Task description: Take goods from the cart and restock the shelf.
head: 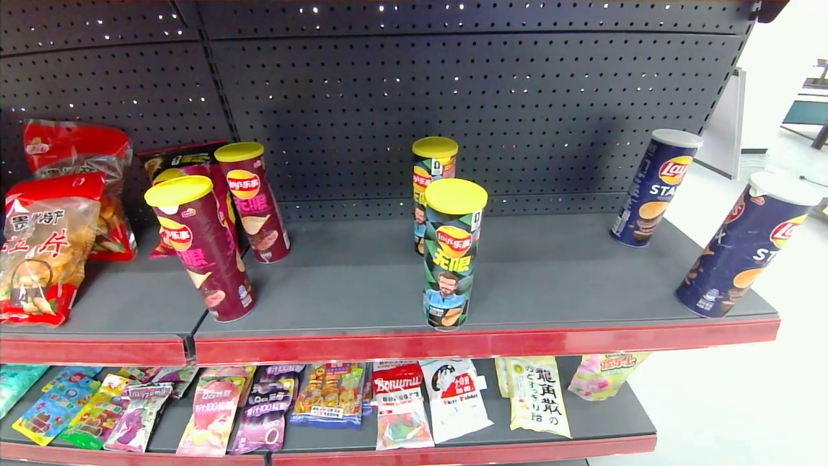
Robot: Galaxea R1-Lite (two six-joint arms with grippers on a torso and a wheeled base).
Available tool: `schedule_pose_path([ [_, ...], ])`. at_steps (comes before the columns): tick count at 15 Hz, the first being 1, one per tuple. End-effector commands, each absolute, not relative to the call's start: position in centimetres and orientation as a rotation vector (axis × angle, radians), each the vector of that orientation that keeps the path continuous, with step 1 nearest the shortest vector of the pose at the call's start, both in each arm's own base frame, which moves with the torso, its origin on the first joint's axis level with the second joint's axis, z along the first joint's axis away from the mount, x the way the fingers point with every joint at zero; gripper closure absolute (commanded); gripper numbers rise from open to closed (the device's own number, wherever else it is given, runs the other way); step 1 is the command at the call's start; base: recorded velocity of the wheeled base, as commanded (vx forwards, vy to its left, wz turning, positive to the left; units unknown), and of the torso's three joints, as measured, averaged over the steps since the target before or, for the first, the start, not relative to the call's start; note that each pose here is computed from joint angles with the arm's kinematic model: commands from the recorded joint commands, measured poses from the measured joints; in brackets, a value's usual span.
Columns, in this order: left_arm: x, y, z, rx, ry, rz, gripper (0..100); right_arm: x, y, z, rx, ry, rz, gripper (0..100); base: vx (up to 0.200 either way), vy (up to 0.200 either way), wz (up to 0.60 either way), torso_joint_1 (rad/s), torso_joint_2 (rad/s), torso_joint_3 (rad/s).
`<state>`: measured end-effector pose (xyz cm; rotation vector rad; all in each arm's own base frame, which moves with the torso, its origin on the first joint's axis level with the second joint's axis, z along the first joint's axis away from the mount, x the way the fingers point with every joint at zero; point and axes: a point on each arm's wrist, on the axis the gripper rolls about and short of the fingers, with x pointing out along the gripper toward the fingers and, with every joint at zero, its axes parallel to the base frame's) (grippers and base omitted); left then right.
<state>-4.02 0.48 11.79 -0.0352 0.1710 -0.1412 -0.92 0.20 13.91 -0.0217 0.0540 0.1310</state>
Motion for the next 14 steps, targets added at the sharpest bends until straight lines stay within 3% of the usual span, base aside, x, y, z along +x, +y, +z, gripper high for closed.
schedule_pose_path([
  [1,-1.5,0.3,8.4,-0.03,0.056,-0.077,0,4.6,1.0,18.9,-0.048,0.23,0.323,0,0.0,0.0,0.0,0.0,0.0,0.0],
  [6,-1.5,0.4,8.2,-0.029,0.074,-0.042,0,6.8,2.3,18.4,-0.058,0.354,0.458,0,0.0,0.0,0.0,0.0,0.0,0.0],
  [9,-1.6,0.2,8.2,-0.043,0.077,0.129,0,8.9,2.9,18.4,-0.065,0.389,0.459,0,0.0,0.0,0.0,0.0,0.0,0.0],
  [12,-2.3,0.0,7.6,-0.003,-0.005,0.0,0,9.5,3.1,18.3,-0.063,0.393,0.457,0,0.0,0.0,0.0,0.0,0.0,0.0],
  [14,-2.3,-0.1,7.5,0.012,0.003,-0.018,0,9.4,3.0,18.0,-0.064,0.402,0.457,0,0.0,0.0,0.0,0.0,0.0,0.0],
])
